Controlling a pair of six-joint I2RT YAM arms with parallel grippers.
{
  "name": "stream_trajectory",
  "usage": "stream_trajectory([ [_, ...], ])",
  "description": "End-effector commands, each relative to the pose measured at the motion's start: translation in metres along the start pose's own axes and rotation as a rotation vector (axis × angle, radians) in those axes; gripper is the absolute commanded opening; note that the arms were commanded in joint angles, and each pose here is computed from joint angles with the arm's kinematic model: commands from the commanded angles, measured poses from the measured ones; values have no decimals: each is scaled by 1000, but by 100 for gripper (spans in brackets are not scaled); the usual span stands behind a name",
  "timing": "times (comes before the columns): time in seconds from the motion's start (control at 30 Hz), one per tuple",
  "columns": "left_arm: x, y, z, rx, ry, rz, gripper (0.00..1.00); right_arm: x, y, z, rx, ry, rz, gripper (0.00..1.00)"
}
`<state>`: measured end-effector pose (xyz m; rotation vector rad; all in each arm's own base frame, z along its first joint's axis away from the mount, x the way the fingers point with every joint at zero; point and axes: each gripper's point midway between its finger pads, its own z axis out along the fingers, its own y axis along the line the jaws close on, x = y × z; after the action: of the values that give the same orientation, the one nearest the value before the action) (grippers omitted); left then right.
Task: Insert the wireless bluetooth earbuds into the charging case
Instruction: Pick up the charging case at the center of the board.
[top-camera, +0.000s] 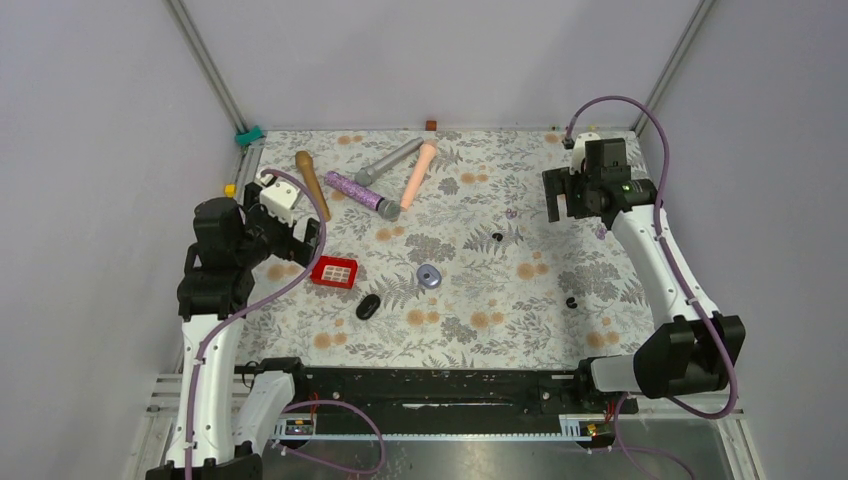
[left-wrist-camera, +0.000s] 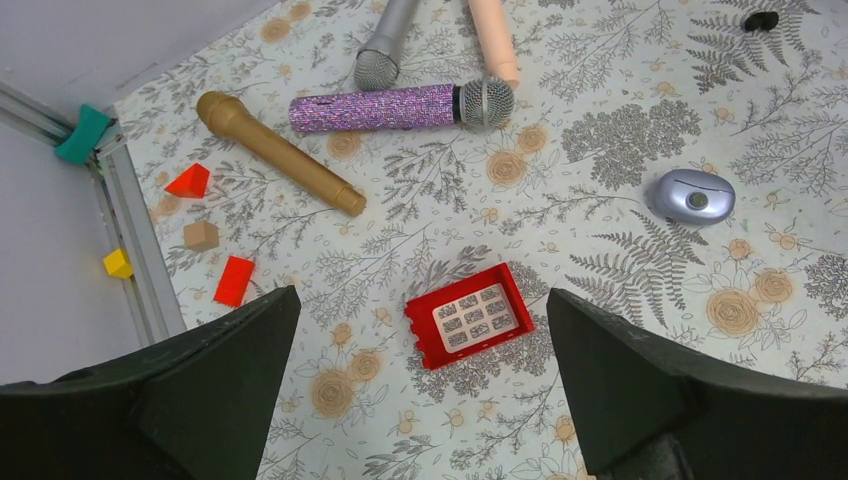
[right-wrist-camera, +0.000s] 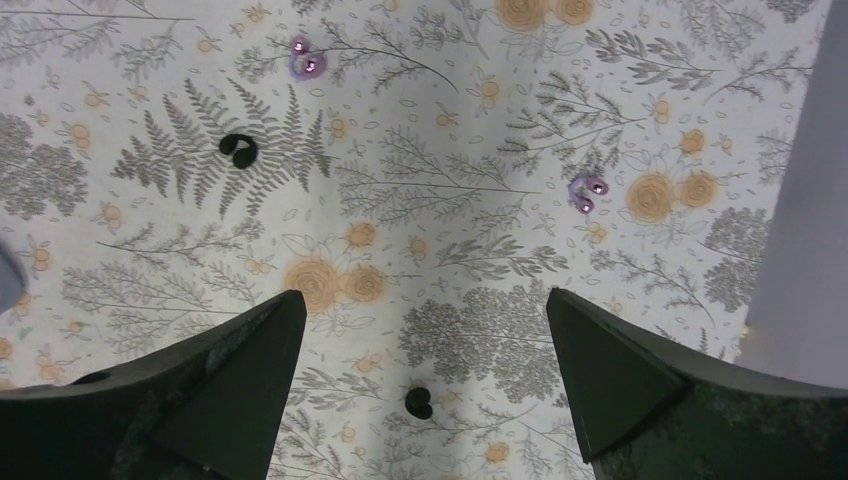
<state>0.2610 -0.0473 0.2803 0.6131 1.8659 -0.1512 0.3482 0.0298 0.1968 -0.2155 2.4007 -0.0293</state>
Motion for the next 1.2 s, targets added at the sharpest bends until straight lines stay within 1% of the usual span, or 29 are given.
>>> stream_trajectory([
  [0.0,-3,-2,3,19,-37,19,99,-5,-31,-17,104,0,-71,99],
  [0.13,-8,2,7,6,-40,-12,99,14,-60,-10,122,82,-32,99],
  [0.3,-3,1,11,17,-25,-27,98,36,-88,8,153,174,-3,99],
  [0.43,-1,0,12,22,-20,-35,99,54,-100,24,159,239,25,99],
  [0.63,0,-3,16,46,-14,-45,99,76,-104,46,150,316,56,97],
  [0.93,4,-4,21,64,-1,-54,99,73,-107,68,133,374,127,93],
  [1.07,5,-4,22,68,3,-57,98,68,-108,79,116,373,202,88],
  [1.17,6,-4,23,71,6,-57,99,68,-109,88,101,393,251,81],
])
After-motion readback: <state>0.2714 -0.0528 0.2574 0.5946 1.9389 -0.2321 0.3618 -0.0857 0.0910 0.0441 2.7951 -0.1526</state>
